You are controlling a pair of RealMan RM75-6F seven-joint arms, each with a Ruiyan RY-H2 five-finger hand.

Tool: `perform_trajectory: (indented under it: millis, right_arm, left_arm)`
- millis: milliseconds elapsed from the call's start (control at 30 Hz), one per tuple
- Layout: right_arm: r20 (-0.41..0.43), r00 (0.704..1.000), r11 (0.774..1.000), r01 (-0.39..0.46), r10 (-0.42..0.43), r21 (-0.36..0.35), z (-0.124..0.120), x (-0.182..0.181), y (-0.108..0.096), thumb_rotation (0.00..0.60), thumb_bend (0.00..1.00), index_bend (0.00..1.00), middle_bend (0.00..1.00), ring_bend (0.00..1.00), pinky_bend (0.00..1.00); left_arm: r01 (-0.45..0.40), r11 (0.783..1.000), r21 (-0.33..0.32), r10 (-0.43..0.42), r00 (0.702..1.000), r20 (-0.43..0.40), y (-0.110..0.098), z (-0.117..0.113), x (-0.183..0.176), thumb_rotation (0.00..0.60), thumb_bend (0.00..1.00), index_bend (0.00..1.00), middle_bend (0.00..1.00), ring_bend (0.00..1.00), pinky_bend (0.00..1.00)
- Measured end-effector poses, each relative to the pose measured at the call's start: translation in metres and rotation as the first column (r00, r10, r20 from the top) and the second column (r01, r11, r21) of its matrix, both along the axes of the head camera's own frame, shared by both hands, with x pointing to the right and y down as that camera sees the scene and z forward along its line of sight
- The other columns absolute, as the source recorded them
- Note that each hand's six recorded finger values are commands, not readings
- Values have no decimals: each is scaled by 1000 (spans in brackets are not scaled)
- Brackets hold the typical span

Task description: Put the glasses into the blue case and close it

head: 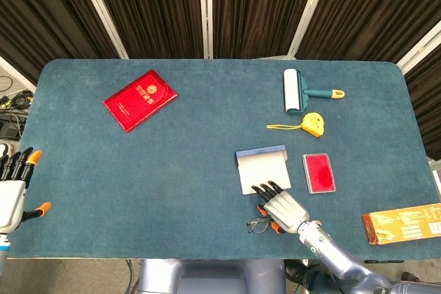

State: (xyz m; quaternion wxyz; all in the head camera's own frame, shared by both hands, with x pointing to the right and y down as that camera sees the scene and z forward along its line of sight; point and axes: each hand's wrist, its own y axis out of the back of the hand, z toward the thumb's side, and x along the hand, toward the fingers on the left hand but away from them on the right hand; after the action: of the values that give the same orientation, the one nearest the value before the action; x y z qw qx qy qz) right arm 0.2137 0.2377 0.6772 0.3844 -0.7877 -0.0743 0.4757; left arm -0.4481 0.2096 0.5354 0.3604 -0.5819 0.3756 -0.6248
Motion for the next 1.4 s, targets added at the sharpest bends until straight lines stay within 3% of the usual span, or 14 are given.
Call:
perform_trajectory:
  millis: [1400]
  right_arm:
    - [-28,1000,1000,-5,5,3,8,0,0,600,367,627,0,0,0]
  left_arm:
    - [1,1000,-17,-1,1000,5,0,4,0,600,0,0,0,0,0]
